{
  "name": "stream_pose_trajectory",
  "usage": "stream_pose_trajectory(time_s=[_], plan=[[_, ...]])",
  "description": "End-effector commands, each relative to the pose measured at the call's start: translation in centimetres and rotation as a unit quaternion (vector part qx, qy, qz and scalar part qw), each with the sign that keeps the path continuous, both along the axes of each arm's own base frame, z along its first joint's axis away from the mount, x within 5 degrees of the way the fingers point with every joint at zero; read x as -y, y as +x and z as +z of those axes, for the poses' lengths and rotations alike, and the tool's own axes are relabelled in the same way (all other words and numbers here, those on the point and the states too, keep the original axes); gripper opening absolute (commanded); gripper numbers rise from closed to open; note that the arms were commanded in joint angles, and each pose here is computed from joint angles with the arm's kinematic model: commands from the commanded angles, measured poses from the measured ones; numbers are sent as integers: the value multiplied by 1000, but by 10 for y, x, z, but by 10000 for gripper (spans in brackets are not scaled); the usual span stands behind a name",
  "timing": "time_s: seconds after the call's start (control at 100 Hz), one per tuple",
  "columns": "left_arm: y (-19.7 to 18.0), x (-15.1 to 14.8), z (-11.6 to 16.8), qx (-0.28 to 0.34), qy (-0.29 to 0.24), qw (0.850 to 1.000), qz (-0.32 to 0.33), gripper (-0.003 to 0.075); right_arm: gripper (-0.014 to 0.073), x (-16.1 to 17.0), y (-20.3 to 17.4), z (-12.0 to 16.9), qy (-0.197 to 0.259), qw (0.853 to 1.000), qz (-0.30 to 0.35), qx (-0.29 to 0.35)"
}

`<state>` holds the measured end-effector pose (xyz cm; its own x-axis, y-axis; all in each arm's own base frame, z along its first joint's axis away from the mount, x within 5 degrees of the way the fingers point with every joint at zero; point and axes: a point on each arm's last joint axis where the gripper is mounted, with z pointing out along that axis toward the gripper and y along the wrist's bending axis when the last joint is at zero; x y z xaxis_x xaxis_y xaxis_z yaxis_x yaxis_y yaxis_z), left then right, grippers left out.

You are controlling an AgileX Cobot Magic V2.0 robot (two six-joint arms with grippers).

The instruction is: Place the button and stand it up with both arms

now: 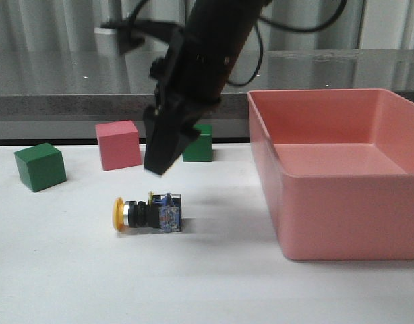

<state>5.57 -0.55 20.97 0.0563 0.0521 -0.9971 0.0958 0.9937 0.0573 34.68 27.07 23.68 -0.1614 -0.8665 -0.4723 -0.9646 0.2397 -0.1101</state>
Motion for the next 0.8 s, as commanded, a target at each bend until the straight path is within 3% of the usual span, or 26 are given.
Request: stream_pose_trajectory(time_s=[0.0,0.21,0.45,0.63,0.79], plan=[[-1,0,-6,32,-11,999,-1,-20,456,22,0,68,54,997,-56,25],[-1,0,-6,32,-11,999,-1,-19,-80,87,1,116,71,979,-186,-36],[-1,0,-6,32,-11,999,-1,-20,-62,162,-8,149,97,937,-328,-63],[-1,0,-6,32,-11,999,-1,-19,-62,207,-38,169,153,900,-409,4],[-1,0,-6,32,-11,999,-1,-19,-62,230,-79,166,193,870,-447,75]])
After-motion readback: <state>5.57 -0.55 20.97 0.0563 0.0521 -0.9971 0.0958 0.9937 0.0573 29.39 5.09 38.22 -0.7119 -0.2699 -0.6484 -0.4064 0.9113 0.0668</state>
